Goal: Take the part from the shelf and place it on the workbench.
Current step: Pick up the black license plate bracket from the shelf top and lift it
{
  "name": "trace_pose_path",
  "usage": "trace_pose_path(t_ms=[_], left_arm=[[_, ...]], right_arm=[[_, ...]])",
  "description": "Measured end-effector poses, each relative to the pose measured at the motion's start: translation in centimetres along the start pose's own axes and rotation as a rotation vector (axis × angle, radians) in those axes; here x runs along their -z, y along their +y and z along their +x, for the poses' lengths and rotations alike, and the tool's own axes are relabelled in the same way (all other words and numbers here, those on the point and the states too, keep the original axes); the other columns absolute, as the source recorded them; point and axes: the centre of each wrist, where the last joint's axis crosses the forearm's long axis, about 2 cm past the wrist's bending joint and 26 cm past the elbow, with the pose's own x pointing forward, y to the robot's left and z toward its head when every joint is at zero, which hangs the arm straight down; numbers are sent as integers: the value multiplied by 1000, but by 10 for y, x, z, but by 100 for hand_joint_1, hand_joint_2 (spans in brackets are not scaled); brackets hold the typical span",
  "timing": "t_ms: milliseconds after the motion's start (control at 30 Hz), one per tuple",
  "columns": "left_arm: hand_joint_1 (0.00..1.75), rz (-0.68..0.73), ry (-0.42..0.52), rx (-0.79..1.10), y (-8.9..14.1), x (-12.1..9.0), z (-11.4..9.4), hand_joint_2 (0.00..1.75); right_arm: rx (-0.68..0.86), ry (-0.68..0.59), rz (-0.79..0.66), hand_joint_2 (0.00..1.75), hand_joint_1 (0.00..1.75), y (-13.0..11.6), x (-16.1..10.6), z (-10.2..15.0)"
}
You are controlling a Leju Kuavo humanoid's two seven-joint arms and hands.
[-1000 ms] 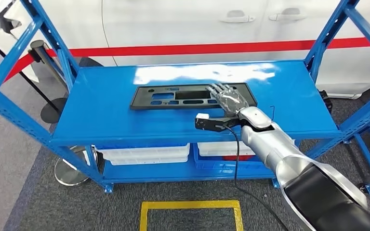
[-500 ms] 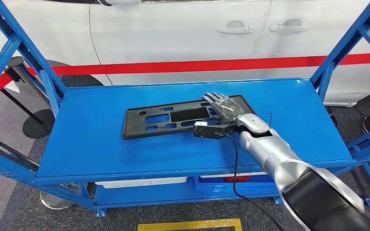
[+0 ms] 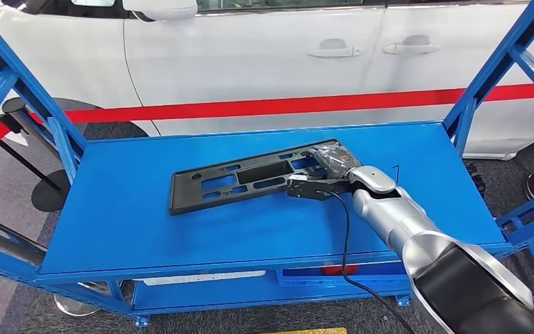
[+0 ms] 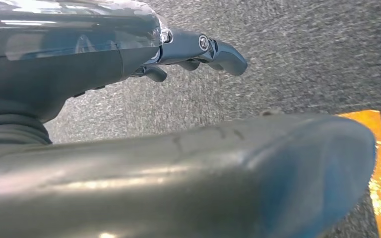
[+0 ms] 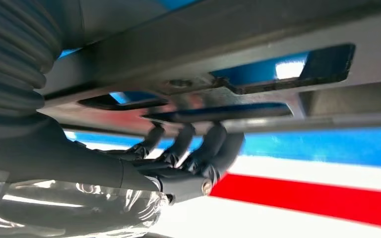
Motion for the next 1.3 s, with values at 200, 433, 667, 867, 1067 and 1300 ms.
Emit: trace_pose_path(t_ms=[200,433,667,867,1067,1300], left_arm=[[0,-3,-6,1,1,1,5,0],[0,-3,-6,6,1,2,7,0],[0,-6,-6,31,2,2,9,0],[0,-8,-15,39,2,3,13,0],[0,4,-51,-20,4,3,13,0],[0,-5,-172,-183,5,5,21,175]], right_arm=[[-14,0,-57,175,175,-10,2,-4],[-21,14,-115,175,175,-24,4,-10],[-29,58,-178,175,175,-46,8,-16],[-36,112,-185,175,175,-98,22,-16],[182,30,-428,175,175,-231,35,2],[488,-180,-628,175,175,-298,31,27]])
